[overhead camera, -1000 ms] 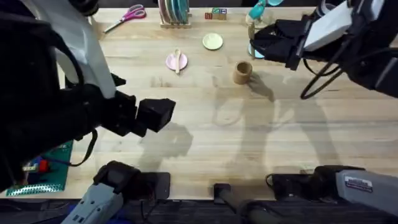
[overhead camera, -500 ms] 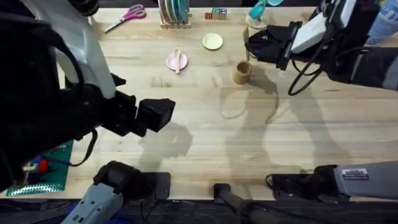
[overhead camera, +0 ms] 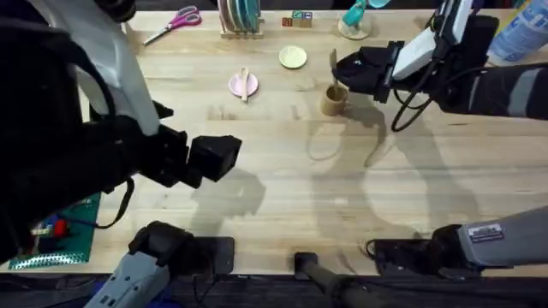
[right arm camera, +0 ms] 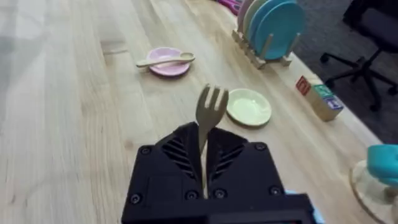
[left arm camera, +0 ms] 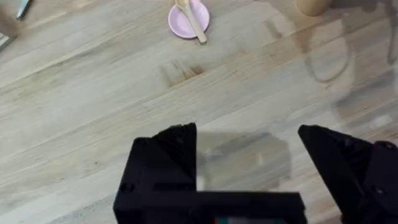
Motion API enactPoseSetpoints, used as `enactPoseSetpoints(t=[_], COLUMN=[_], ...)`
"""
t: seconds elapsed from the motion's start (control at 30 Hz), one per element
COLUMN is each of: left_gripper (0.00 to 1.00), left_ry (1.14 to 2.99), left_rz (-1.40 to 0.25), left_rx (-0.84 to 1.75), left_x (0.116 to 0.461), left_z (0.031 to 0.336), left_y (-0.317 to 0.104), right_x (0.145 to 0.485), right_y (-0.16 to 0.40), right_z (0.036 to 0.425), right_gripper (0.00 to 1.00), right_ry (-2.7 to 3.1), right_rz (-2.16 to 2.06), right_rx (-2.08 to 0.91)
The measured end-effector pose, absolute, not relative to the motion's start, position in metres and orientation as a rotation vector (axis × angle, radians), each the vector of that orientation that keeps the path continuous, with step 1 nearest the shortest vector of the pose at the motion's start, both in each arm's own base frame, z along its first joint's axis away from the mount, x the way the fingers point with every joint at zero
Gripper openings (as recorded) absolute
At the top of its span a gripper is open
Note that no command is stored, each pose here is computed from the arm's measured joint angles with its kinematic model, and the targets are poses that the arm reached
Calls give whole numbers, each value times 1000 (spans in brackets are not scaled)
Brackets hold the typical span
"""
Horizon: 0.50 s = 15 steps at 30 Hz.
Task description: Pick up a utensil and set it on the pink plate, then put the other utensil in the container.
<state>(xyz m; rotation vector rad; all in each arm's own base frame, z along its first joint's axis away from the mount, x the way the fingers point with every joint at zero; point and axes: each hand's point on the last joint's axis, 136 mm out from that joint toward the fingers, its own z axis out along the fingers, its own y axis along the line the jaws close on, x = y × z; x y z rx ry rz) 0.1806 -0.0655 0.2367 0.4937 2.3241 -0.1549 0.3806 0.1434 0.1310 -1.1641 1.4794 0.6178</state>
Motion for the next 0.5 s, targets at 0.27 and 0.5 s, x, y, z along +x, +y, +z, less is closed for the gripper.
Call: enactPoseSetpoints(t=[0.27,0.5], left_gripper=[996,995], left_ry=[2324,2324], left_rz=[-155,-155], left_rx=[494,494], left_x=[181,181], left_z=[237,237], left_y=[-66,-66], right_x=[381,381], right_y=[143,143], right_z=[111,100], right_gripper=[39,45], right_ry=[1527,1555], right_rz=[656,680], right_rx=[-1154,-1146])
